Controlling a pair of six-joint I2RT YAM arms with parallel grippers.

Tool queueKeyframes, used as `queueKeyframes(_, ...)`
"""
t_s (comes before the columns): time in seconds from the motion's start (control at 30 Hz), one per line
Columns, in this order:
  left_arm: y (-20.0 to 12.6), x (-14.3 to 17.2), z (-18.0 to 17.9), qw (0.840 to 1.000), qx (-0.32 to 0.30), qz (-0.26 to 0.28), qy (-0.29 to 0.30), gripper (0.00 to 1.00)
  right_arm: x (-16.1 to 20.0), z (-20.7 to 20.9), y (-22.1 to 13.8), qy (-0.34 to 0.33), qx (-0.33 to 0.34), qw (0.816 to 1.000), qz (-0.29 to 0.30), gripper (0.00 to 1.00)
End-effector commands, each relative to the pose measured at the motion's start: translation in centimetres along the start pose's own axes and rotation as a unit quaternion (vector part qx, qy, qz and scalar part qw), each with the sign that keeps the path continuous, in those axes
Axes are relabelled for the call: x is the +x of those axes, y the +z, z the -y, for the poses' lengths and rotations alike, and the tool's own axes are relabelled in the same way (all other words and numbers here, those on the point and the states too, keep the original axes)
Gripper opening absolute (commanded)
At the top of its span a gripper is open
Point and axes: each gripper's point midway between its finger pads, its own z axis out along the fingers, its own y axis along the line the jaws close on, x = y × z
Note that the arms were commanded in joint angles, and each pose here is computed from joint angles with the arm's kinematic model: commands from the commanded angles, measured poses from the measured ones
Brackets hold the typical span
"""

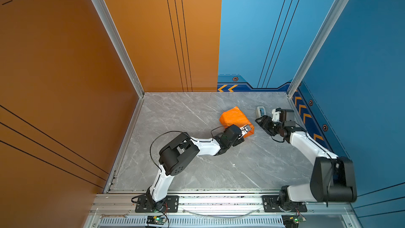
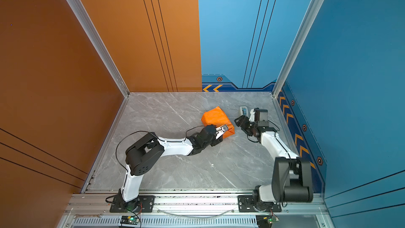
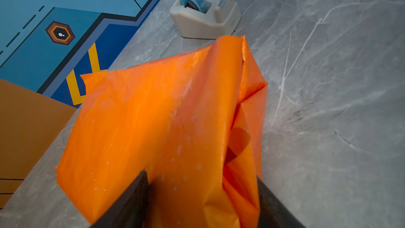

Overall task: Wrap a gift box in wrapping paper
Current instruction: Rotate the gift box at the center of the table.

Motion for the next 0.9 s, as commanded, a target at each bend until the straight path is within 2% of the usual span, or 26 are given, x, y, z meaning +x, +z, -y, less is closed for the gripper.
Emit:
queueKeyframes(0.0,-0.3,5.0,1.2,0.997,0.024,-0.074,-0.008,0.7,1.4,-0.9,2.3,-0.044,0.007,0.996,-0.078,0.68)
queueKeyframes(0.27,-0.8,5.9,1.0,0.996,0.03,-0.076,-0.023,0.69,2.5,-1.2,6.7,-0.085,0.032,0.981,-0.17,0.66)
queueKeyframes(0.47,-1.7,6.3,0.7,0.996,0.03,-0.078,-0.034,0.69,6.1,-0.9,6.4,-0.079,0.037,0.973,-0.215,0.59)
queueKeyframes(0.63,-2.9,6.4,0.5,0.996,0.036,-0.071,-0.028,0.69,8.3,-0.2,5.2,-0.059,0.04,0.974,-0.215,0.57)
queueKeyframes(0.7,-3.5,7.8,0.7,0.996,0.046,-0.076,-0.026,0.69,8.7,-0.4,4.9,-0.049,0.029,0.977,-0.208,0.57)
queueKeyframes(0.87,-4.3,9.4,0.5,0.994,0.071,-0.07,-0.039,0.68,7.6,-0.4,4.4,-0.061,0.03,0.982,-0.177,0.62)
